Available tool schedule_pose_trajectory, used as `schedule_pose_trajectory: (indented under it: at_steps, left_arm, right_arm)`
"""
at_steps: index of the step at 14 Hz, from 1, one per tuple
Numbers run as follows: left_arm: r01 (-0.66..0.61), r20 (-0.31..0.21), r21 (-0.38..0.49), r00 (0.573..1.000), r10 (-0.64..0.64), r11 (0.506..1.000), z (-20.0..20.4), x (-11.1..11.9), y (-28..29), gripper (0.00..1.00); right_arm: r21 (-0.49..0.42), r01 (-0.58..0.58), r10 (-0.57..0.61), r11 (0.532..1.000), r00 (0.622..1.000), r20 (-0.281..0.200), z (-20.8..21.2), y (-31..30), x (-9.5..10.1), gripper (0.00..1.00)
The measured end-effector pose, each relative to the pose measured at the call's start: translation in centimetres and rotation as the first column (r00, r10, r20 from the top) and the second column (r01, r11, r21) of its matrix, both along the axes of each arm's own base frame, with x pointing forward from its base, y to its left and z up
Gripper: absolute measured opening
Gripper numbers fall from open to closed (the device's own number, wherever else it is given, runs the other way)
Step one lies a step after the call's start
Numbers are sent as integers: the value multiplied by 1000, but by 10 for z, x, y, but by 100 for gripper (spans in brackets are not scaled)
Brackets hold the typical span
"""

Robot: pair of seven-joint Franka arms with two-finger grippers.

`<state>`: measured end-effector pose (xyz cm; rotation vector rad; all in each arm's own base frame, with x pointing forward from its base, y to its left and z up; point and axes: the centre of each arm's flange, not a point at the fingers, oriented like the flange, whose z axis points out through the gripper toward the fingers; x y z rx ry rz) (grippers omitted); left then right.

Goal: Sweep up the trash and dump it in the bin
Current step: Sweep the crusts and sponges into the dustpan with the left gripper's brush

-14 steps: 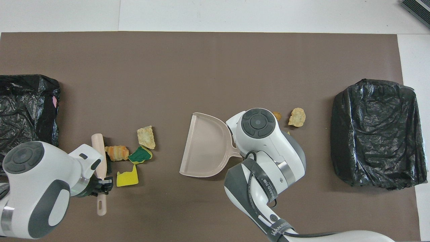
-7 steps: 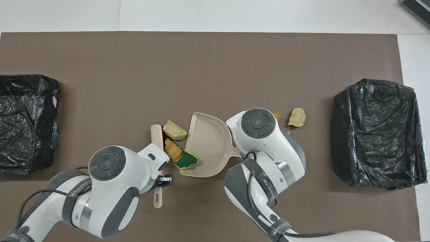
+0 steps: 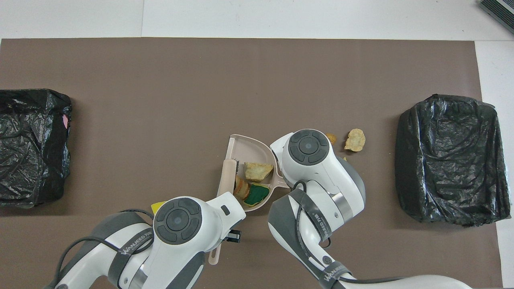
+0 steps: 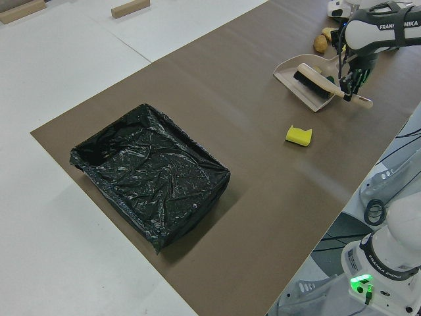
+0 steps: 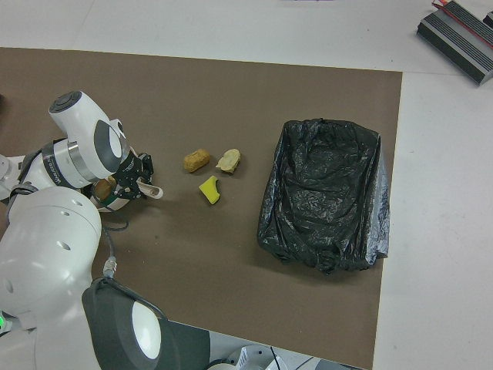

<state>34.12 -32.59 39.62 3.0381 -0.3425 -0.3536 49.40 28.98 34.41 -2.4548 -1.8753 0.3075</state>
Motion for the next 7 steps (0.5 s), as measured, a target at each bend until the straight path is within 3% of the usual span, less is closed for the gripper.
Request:
schedule_pose_trajectory:
  at_steps: [4, 5, 7]
  left_arm:
    - [-121, -189, 135, 971, 145, 983, 33, 0, 67, 27]
    - [-193, -210, 186, 950, 231, 964, 38, -5, 82, 27]
    - [-343, -196, 283, 893, 404, 895, 36, -17, 97, 27]
  right_arm:
    - [0, 0, 0, 1000, 1000, 0, 0, 0, 0, 32]
    - [-1, -6, 6, 1000, 1000, 1, 0, 0, 0, 32]
    - [9, -76, 76, 997, 997, 10, 0, 0, 2, 32]
